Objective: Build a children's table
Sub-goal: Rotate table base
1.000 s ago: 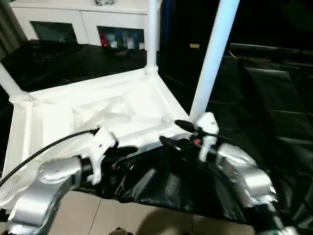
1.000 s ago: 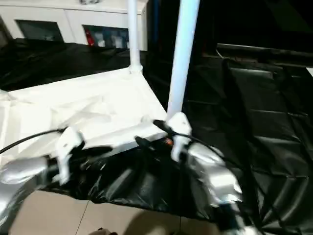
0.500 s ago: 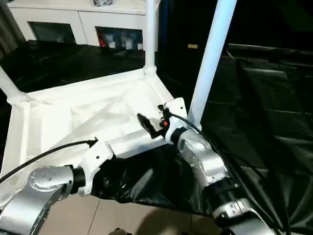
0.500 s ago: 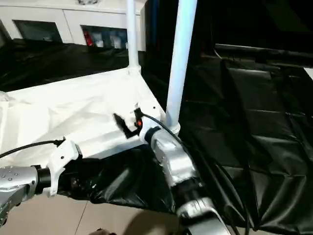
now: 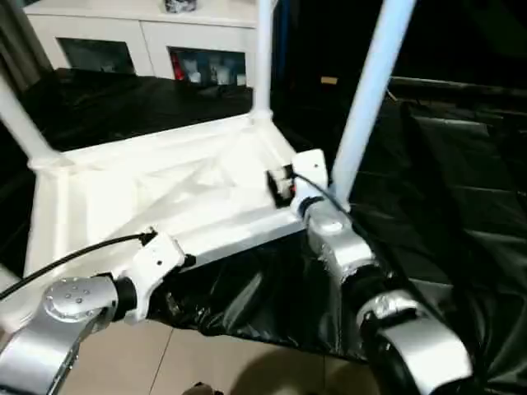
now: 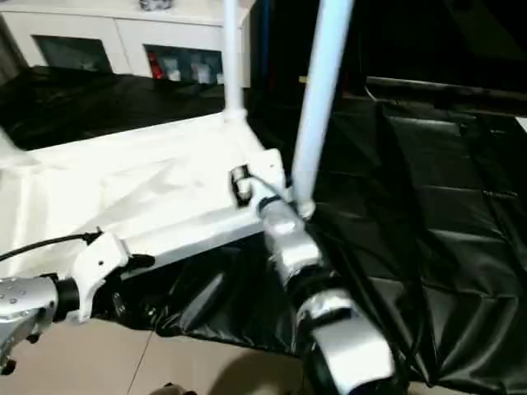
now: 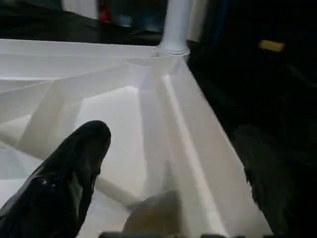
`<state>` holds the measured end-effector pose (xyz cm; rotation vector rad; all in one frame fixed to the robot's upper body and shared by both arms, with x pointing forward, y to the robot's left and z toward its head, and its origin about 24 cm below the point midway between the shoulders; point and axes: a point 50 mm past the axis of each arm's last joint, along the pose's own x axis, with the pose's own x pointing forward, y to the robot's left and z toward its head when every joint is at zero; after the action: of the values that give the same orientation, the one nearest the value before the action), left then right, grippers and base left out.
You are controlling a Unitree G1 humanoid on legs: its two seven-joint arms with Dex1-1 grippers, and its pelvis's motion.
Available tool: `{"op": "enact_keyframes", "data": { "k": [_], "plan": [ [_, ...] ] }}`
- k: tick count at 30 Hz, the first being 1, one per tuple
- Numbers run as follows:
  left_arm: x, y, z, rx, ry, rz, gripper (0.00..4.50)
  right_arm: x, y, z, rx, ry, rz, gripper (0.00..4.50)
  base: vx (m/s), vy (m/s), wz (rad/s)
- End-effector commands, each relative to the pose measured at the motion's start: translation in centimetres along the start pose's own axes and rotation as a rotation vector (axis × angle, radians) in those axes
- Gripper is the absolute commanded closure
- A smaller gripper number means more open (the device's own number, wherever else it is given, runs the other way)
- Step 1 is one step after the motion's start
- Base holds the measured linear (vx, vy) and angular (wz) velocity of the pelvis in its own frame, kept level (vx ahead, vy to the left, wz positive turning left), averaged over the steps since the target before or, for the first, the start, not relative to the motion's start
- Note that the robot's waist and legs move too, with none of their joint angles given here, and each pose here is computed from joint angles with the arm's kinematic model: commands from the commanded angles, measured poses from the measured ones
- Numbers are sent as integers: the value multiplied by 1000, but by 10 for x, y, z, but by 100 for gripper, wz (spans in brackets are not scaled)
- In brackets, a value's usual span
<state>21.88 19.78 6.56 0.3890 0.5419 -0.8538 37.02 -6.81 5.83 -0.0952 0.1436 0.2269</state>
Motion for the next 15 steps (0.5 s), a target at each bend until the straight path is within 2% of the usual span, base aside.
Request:
{"op": "enact_keyframes", "data": {
  "k": [1,3,4,8,9,10,11,15],
  "plan": [
    [-4,8,-4,27,47,61,5,0,-29,0,3,-1,-119,0,0,0,0],
    [-4,11,-5,37,56,84,5,0,-36,0,1,-2,-140,0,0,0,0],
    [-4,15,-6,51,62,112,5,0,-44,1,-4,-5,-170,0,0,0,0],
    [-3,24,-3,64,49,161,5,-2,-63,3,-4,-13,-228,0,0,0,0],
    [-3,24,-3,64,49,161,5,-2,-63,3,-4,-13,-228,0,0,0,0],
    [-3,26,-2,69,48,175,5,-3,-68,3,-9,-15,-244,0,0,0,0],
    [-1,30,-2,83,49,200,5,-6,-82,2,-21,-15,-282,0,0,0,0],
    [3,34,-2,91,39,240,5,-12,-102,-3,-30,-5,-339,0,0,0,0]
  ]
}}
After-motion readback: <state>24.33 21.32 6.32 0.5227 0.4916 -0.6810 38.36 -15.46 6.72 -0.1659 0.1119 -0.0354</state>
